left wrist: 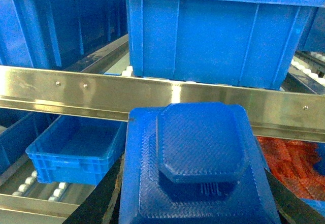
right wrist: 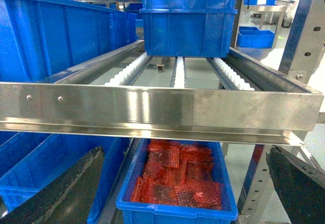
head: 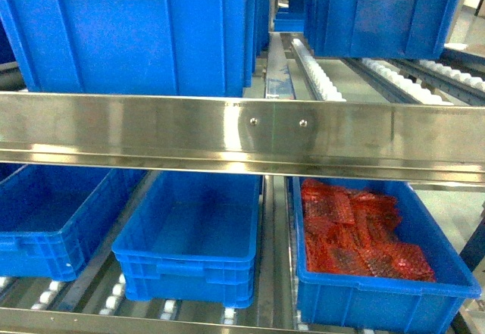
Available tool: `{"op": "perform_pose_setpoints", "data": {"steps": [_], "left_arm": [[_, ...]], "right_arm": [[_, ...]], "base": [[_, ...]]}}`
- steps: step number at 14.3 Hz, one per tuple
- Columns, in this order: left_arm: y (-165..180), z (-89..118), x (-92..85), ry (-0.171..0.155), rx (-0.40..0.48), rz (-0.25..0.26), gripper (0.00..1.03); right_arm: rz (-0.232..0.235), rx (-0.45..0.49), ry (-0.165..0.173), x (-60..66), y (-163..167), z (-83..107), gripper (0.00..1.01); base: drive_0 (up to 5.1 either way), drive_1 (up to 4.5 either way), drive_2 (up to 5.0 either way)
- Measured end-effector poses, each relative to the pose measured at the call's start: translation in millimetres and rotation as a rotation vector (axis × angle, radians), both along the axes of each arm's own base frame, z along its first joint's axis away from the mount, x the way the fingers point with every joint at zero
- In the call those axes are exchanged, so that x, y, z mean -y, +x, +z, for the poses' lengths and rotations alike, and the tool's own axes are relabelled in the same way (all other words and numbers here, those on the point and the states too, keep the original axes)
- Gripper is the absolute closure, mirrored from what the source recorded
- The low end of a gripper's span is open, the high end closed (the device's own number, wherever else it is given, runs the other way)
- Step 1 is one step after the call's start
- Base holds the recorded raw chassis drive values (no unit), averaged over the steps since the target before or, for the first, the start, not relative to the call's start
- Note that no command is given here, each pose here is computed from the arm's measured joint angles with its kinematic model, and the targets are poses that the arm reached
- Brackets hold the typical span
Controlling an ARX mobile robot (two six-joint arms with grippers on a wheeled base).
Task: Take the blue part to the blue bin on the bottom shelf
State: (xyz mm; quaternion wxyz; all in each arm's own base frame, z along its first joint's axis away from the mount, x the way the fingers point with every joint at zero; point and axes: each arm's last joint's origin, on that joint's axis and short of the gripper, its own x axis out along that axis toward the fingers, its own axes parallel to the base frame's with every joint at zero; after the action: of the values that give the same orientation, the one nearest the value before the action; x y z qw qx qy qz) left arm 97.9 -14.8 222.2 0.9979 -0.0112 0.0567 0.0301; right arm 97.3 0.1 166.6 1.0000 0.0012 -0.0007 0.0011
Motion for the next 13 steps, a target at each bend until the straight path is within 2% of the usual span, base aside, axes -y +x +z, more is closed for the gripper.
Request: {"op": "perform_pose_setpoints", "data": {"steps": [13], "left_arm": [[0.0, 0.1, 0.0, 0.000, 0.001, 0.000, 0.60]], "right_arm": [[-0.002, 0.000, -0.001, 0.1, 0.0, 0.0, 0.03]], "base": [[0.0, 0.00, 0.0]]}}
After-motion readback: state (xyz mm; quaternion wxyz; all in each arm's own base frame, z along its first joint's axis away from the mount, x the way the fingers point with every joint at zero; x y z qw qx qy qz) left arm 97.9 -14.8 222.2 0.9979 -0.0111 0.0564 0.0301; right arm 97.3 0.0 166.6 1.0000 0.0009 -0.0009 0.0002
